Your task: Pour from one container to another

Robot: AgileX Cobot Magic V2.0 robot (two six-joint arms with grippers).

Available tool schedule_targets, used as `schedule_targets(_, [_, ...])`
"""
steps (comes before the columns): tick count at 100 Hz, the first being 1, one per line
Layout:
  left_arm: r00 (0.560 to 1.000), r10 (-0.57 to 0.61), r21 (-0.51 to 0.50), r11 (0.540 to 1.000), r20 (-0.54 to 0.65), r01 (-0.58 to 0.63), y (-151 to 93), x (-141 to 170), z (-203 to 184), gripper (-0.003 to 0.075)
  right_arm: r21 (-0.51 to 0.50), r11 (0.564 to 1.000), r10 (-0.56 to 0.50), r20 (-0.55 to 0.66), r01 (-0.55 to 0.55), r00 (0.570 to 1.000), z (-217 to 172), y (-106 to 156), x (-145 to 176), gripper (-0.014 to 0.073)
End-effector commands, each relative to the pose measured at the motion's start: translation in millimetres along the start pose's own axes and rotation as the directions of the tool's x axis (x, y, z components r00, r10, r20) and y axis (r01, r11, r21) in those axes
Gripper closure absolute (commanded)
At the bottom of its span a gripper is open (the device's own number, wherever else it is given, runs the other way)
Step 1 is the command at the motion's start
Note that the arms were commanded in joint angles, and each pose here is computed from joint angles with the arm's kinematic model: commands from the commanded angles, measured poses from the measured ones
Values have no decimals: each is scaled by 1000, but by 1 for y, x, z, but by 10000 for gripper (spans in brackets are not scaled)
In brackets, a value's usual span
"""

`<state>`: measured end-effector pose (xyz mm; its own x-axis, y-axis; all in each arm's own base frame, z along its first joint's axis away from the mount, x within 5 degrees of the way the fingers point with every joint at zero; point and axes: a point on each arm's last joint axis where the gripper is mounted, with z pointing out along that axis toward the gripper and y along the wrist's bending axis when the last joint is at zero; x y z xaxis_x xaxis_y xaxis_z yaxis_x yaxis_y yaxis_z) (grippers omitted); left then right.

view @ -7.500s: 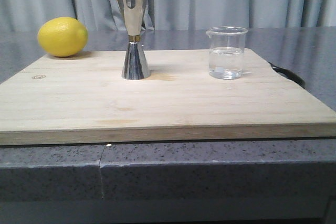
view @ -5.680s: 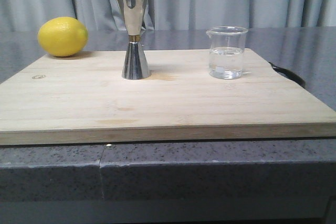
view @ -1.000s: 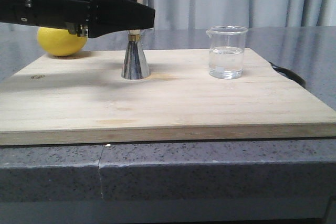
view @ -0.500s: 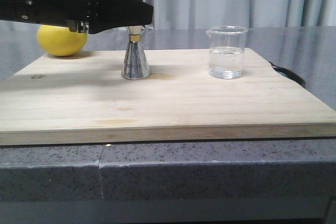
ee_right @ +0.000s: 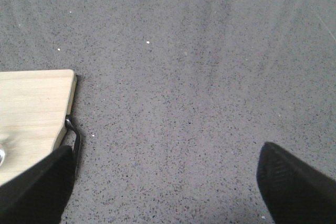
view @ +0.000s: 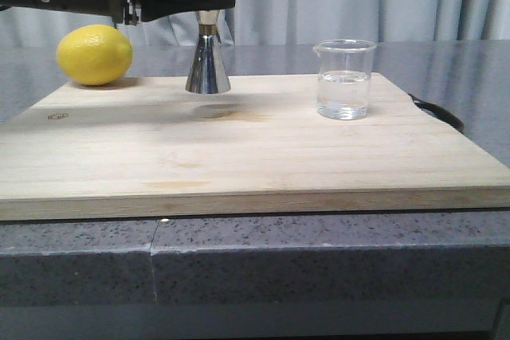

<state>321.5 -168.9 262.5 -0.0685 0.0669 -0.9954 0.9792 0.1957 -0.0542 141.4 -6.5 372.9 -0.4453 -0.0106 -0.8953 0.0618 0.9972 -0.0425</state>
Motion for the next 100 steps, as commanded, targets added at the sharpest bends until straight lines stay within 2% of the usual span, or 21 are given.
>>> schedule_targets(1, [986, 16, 47, 999, 167, -25, -8, -38, -1, 482, -1, 1000, 1, 109, 0, 994, -5, -1, -16, -42])
schedule_targets(12, [985, 24, 46, 998, 171, -32, -7, -40, -1, 482, -33, 999, 19, 119, -15, 993, -5, 3, -17, -42])
schedule_targets(33, [985, 24, 46, 998, 171, -32, -7, -40, -1, 482, -160, 987, -6, 182, 35, 983, -9, 19, -25, -42])
schedule_targets(52, [986, 24, 35, 999, 164, -30, -6, -40, -1, 482, -244, 965, -57, 171, 98, 984, 1, 37, -35, -42])
schedule_targets(71, [986, 24, 35, 999, 164, -30, -6, -40, -1, 482, -349, 919, -151, 118, 183, 981, 22, 68, -43, -42])
schedule_targets(100, [986, 24, 35, 999, 164, -30, -6, -40, -1, 482, -454, 860, -243, 42, 235, 969, 69, 118, -37, -42])
